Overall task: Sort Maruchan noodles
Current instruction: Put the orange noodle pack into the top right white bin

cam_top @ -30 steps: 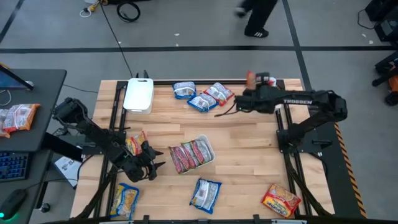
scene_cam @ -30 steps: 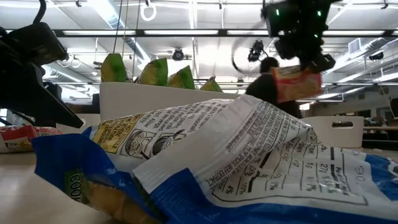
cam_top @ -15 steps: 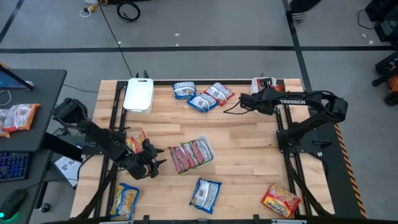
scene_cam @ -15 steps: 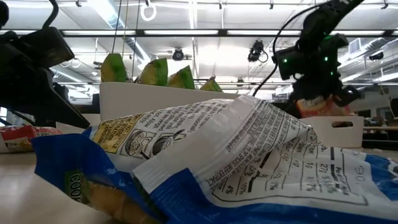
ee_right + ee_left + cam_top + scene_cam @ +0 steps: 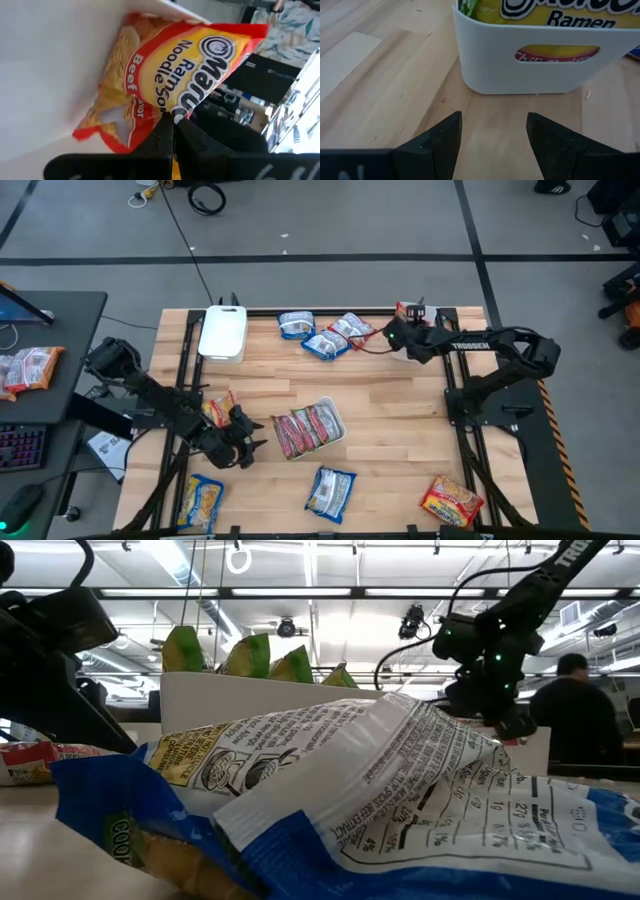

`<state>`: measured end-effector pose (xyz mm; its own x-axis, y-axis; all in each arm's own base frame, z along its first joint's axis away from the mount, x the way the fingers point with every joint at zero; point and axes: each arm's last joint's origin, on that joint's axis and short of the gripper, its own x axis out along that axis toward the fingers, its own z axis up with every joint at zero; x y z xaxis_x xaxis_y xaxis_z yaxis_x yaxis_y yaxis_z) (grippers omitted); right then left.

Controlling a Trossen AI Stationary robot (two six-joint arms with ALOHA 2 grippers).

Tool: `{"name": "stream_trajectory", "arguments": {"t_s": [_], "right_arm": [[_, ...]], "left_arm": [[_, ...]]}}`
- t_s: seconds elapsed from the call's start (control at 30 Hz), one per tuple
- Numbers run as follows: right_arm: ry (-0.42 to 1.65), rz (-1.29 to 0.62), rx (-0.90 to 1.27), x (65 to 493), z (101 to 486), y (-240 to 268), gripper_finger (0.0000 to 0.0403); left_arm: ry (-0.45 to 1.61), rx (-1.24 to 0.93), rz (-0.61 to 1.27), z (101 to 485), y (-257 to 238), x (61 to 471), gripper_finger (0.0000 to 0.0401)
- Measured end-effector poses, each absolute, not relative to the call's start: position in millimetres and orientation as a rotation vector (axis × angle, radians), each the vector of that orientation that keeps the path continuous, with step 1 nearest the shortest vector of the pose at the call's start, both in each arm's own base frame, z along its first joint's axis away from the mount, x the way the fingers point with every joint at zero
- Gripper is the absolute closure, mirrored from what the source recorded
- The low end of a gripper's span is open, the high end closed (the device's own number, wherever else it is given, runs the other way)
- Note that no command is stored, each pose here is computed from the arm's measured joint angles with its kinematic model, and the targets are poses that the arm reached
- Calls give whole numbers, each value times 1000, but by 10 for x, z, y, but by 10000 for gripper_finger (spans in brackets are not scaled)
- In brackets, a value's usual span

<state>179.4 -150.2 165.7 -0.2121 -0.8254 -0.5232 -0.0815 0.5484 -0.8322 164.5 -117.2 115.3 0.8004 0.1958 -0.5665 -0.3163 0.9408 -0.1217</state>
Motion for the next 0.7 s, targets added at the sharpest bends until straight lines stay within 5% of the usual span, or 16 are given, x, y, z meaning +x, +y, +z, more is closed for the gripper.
{"name": "stream_trajectory", "arguments": {"t_s": [0.4,0.7], "right_arm": [[1617,-821,-708,1688,1651,-1695,378],[1592,-890,-632,1652,1641,-1717,285]], "left_arm": [[583,-214,279,1152,-1169,1645,175],[581,-218,279,1153,-1170,1647,175]]}}
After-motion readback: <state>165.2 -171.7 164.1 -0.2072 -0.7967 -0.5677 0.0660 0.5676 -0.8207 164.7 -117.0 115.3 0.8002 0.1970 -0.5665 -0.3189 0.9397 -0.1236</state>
